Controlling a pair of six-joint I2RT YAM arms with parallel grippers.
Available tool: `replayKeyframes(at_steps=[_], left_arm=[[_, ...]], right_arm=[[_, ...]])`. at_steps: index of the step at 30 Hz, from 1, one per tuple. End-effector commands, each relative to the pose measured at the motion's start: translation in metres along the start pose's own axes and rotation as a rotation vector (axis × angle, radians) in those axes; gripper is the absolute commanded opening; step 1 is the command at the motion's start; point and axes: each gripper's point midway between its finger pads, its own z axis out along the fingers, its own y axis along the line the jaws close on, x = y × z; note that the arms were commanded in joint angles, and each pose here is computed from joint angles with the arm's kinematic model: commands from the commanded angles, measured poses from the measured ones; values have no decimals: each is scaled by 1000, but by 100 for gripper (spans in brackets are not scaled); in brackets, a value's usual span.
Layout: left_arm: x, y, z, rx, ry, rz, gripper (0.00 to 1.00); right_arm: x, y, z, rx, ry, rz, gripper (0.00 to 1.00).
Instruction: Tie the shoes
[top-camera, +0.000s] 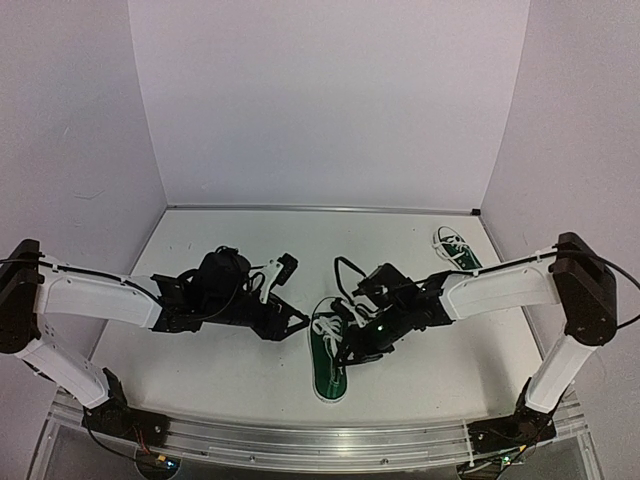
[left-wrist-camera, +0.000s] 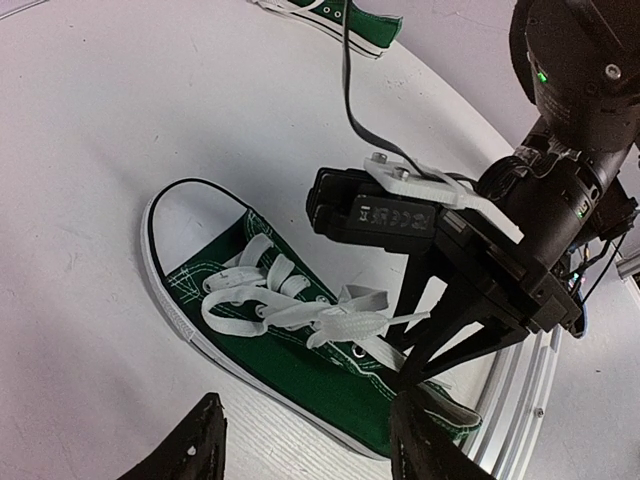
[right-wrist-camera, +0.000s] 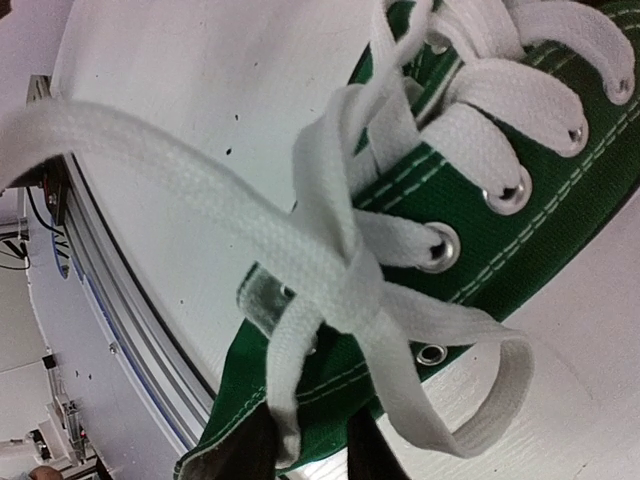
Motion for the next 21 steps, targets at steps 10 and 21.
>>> replayKeyframes(at_steps=[10, 21], left_arm=[[-18, 1, 26, -2, -12, 77, 61], [-24, 22, 50, -52, -34, -15, 60]], right_arm=[[-24, 14, -25, -4, -114, -10, 11], [-23, 4, -24, 18, -114, 18, 8]])
